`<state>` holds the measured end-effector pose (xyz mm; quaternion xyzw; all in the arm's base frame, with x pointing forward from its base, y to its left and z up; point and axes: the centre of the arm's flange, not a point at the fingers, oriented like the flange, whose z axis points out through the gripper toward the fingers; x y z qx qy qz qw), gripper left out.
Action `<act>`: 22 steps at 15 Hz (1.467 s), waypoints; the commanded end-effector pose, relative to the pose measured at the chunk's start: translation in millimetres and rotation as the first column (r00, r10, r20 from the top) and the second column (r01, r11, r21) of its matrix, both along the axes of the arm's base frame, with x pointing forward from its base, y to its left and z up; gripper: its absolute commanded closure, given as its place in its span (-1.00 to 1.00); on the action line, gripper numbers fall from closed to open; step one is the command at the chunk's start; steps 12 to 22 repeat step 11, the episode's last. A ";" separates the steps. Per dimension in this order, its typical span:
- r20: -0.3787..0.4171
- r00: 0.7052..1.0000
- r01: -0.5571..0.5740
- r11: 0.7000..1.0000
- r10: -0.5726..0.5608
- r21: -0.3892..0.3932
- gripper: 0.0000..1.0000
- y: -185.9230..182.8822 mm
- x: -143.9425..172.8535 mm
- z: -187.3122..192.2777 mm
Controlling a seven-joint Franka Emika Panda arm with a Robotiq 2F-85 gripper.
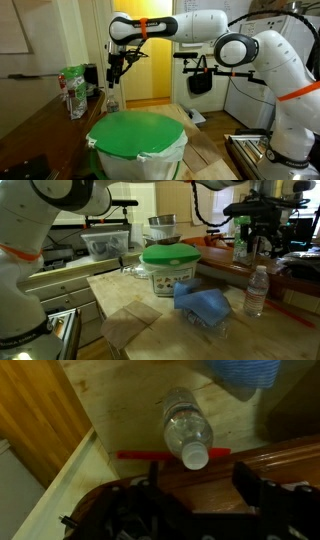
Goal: Move the water bottle to the back of the counter
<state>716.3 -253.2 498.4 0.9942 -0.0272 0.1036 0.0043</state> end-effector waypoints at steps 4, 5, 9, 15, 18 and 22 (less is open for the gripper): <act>-0.197 0.980 0.037 0.977 0.006 0.212 -1.00 41.8 -94.9 54.4; -0.210 0.978 0.042 0.973 0.008 0.228 -1.00 47.9 -109.0 56.4; -0.264 0.962 0.125 0.971 -0.068 0.206 -1.00 65.1 -151.6 52.2; -0.245 0.969 0.089 0.974 -0.036 0.207 -1.00 46.6 -108.8 72.0; -0.245 0.969 0.089 0.974 -0.036 0.207 -1.00 46.6 -108.8 72.0; -0.245 0.969 0.089 0.974 -0.036 0.207 -1.00 46.6 -108.8 72.0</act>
